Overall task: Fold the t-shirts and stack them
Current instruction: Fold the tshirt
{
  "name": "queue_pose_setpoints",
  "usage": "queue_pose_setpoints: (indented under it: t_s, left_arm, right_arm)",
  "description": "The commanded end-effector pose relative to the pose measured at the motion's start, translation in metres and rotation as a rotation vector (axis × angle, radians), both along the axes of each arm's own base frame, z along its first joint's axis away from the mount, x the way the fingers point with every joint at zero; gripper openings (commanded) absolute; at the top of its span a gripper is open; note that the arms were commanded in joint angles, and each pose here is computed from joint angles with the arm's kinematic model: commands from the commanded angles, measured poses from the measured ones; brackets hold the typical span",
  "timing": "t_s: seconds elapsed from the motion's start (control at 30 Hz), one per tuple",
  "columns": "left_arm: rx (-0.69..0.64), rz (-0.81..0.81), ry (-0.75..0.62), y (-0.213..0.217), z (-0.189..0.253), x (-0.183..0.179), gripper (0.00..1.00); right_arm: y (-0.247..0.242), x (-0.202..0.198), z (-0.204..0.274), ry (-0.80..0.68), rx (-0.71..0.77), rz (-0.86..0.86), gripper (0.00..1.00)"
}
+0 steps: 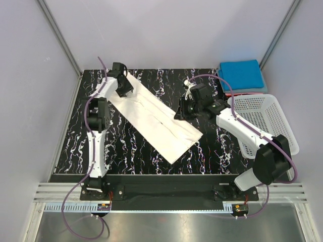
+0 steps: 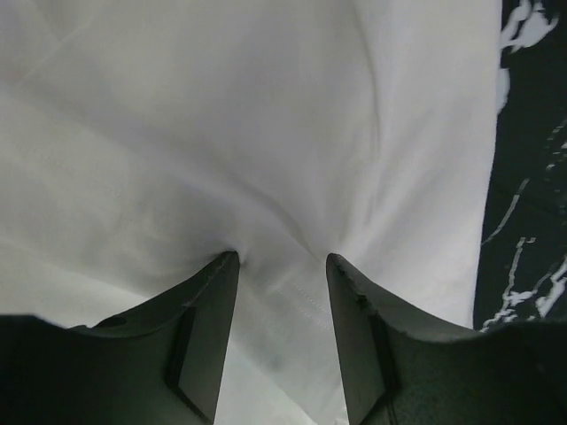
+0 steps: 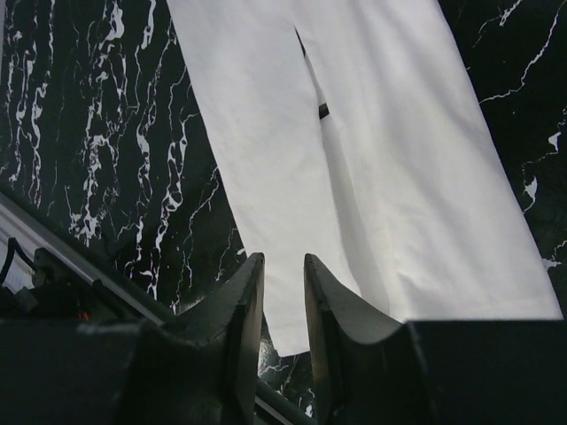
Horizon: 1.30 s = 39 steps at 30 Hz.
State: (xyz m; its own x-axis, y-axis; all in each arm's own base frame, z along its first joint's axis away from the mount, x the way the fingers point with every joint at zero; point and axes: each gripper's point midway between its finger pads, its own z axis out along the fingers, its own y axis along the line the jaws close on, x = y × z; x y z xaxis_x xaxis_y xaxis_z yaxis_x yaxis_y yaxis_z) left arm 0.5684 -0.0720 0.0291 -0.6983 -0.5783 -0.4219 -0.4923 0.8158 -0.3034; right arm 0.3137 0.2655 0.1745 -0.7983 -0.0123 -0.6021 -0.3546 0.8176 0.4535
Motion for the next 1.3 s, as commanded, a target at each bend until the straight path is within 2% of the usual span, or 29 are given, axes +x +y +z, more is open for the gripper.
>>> queue_pose_setpoints:
  t_s: [0.0,0.1,0.17,0.3,0.43,0.47,0.5,0.53,0.6,0.67,0.73,0.77,0.8,0.83,0.9,0.93,1.0,1.13,1.27]
  left_arm:
    - [-0.136,-0.091,-0.026,-0.033,-0.014,0.017,0.51]
    - [-0.196,-0.117,-0.063,-0.045,-0.021,0.027,0.51]
    - [-0.286,-0.164,-0.139,-0.063,-0.012,0.041,0.51]
    - [-0.42,-0.279,-0.305,-0.1,0.026,0.063,0.52]
    - [-0.395,-0.434,-0.382,-0.119,0.07,0.054,0.55]
    - [-0.38,-0.44,-0.36,-0.117,0.062,0.043,0.56]
    - [-0.337,-0.452,-0.426,-0.112,0.093,0.041,0.58]
    - [-0.32,-0.446,-0.395,-0.107,0.084,0.029,0.58]
    - [-0.271,-0.453,-0.427,-0.1,0.112,0.016,0.59]
    - [-0.261,-0.446,-0.387,-0.098,0.107,-0.002,0.59]
    - [-0.255,-0.468,-0.392,-0.104,0.121,-0.021,0.59]
    - [-0.247,-0.471,-0.346,-0.105,0.104,-0.036,0.59]
    - [-0.242,-0.479,-0.338,-0.108,0.109,-0.047,0.59]
    - [-0.263,-0.504,-0.287,-0.12,0.092,-0.067,0.59]
    - [-0.284,-0.547,-0.269,-0.135,0.094,-0.089,0.58]
    - [-0.28,-0.578,-0.217,-0.149,0.078,-0.113,0.58]
    - [-0.257,-0.605,-0.22,-0.162,0.08,-0.134,0.57]
    - [-0.224,-0.693,-0.1,-0.2,0.052,-0.201,0.55]
    - [-0.164,-0.72,0.021,-0.211,0.026,-0.25,0.55]
  right_arm:
    - [0.01,0.01,0.034,-0.08,0.086,-0.005,0.32]
    - [0.005,0.014,0.04,-0.112,0.076,-0.025,0.32]
    - [0.003,0.017,0.041,-0.127,0.07,-0.04,0.33]
    - [0.0,0.021,0.034,-0.125,0.04,-0.052,0.33]
    - [-0.003,0.019,0.028,-0.106,0.021,-0.063,0.34]
    - [-0.005,0.018,0.03,-0.109,0.024,-0.068,0.34]
    - [-0.005,0.017,0.031,-0.111,0.028,-0.072,0.34]
    - [-0.006,0.016,0.034,-0.114,0.033,-0.076,0.34]
    - [-0.008,0.013,0.041,-0.123,0.04,-0.08,0.35]
    - [-0.014,0.008,0.049,-0.134,0.039,-0.092,0.36]
    - [-0.021,0.005,0.051,-0.141,0.025,-0.112,0.36]
    - [-0.025,0.002,0.056,-0.153,0.022,-0.12,0.36]
    - [-0.03,-0.002,0.056,-0.145,0.009,-0.131,0.36]
    - [-0.034,-0.003,0.059,-0.153,0.003,-0.141,0.36]
    - [-0.04,-0.011,0.065,-0.164,0.006,-0.144,0.36]
    - [-0.043,-0.014,0.067,-0.165,0.003,-0.149,0.36]
    - [-0.049,-0.023,0.072,-0.164,0.009,-0.158,0.34]
    - [-0.057,-0.038,0.074,-0.162,0.017,-0.156,0.32]
    - [-0.066,-0.051,0.069,-0.147,0.002,-0.161,0.32]
